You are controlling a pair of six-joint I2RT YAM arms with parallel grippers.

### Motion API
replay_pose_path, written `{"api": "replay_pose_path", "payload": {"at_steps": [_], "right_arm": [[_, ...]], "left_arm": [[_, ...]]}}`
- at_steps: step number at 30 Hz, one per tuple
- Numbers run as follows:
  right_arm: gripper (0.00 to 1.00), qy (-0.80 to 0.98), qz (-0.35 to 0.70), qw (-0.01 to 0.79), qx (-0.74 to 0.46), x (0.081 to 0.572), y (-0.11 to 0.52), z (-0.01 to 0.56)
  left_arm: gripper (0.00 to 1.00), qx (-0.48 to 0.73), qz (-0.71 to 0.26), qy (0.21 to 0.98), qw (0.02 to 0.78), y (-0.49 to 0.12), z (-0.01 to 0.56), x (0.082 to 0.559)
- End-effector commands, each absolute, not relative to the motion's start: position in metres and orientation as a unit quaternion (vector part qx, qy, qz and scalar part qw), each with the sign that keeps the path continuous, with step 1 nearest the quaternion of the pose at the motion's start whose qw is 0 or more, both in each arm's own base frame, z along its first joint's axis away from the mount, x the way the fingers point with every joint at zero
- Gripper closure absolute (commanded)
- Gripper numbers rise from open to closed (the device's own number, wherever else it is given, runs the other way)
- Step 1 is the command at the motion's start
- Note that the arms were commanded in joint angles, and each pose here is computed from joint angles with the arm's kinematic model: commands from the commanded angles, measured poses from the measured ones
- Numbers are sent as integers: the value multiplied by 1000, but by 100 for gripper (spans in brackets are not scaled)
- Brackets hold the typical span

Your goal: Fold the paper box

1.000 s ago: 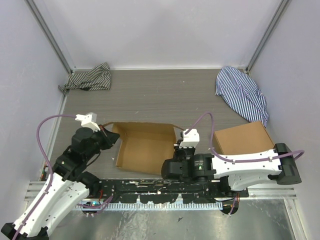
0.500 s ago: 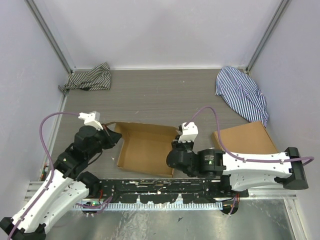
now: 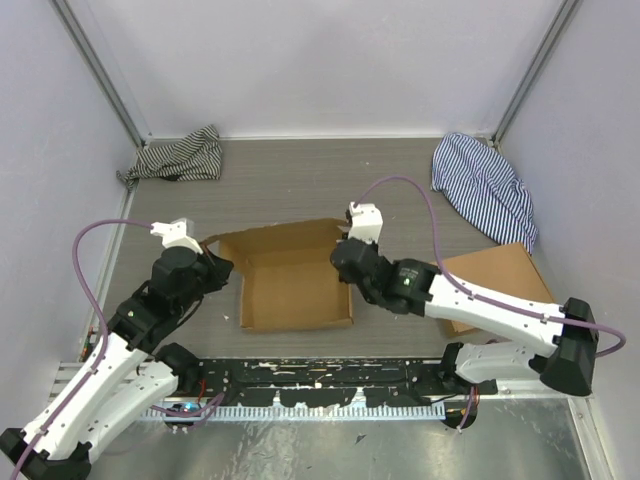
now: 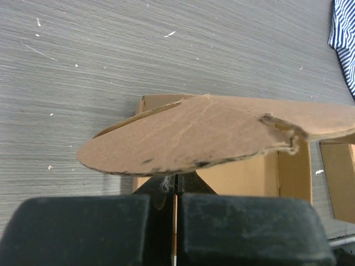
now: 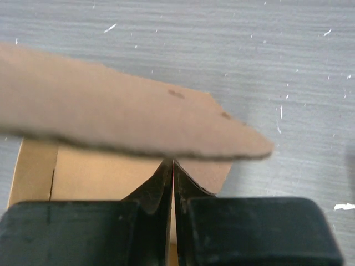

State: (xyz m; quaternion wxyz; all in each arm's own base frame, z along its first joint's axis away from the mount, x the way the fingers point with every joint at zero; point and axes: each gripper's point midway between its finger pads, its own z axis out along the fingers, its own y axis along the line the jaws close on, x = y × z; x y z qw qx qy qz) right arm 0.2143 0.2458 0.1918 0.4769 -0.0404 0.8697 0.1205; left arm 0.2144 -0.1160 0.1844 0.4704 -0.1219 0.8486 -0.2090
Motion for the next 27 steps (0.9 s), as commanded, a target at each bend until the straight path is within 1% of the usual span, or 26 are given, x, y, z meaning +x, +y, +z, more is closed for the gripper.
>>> {"api": "replay_pose_path", "payload": {"at_steps": [1, 7, 10, 11, 12, 13, 14, 15, 16, 17, 18, 19, 21, 23, 27], "right_arm": [[90, 856, 152, 490, -63, 253, 266, 222], [90, 856, 151, 489, -67, 298, 276, 222], [90, 854, 154, 492, -67, 303, 278, 225], [88, 853, 155, 494, -65, 303, 277, 227], [84, 853, 155, 494, -64, 303, 274, 227], [79, 853, 155, 495, -64, 302, 271, 228], [70, 853, 155, 494, -63, 302, 266, 228], [57, 853, 157, 493, -67, 302, 261, 228], [47, 853, 161, 492, -71, 301, 255, 228], [32, 854, 165, 487, -74, 301, 247, 225], [22, 856, 170, 483, -73, 302, 238, 224], [19, 858, 173, 479, -67, 305, 226, 221], [18, 859, 181, 475, -57, 305, 207, 217], [18, 853, 192, 481, -59, 302, 197, 219], [20, 847, 168, 497, -84, 304, 187, 219]], "left_arm": [[100, -136, -202, 824, 511, -110, 213, 227], [100, -113, -181, 812, 543, -117, 240, 254], [100, -100, -174, 806, 557, -124, 254, 270], [100, -99, -171, 804, 561, -126, 258, 275], [100, -96, -167, 804, 562, -127, 261, 279], [100, -92, -160, 806, 562, -128, 263, 283], [100, -88, -152, 809, 560, -129, 262, 286], [100, -86, -144, 811, 560, -129, 261, 289], [100, -83, -137, 812, 562, -128, 260, 292], [100, -83, -133, 811, 563, -128, 259, 294], [100, -83, -131, 810, 566, -128, 258, 296], [100, -82, -129, 810, 566, -128, 257, 297], [100, -83, -124, 812, 564, -128, 253, 299], [100, -81, -118, 816, 560, -129, 247, 301], [100, -78, -111, 822, 553, -131, 238, 305]]}}
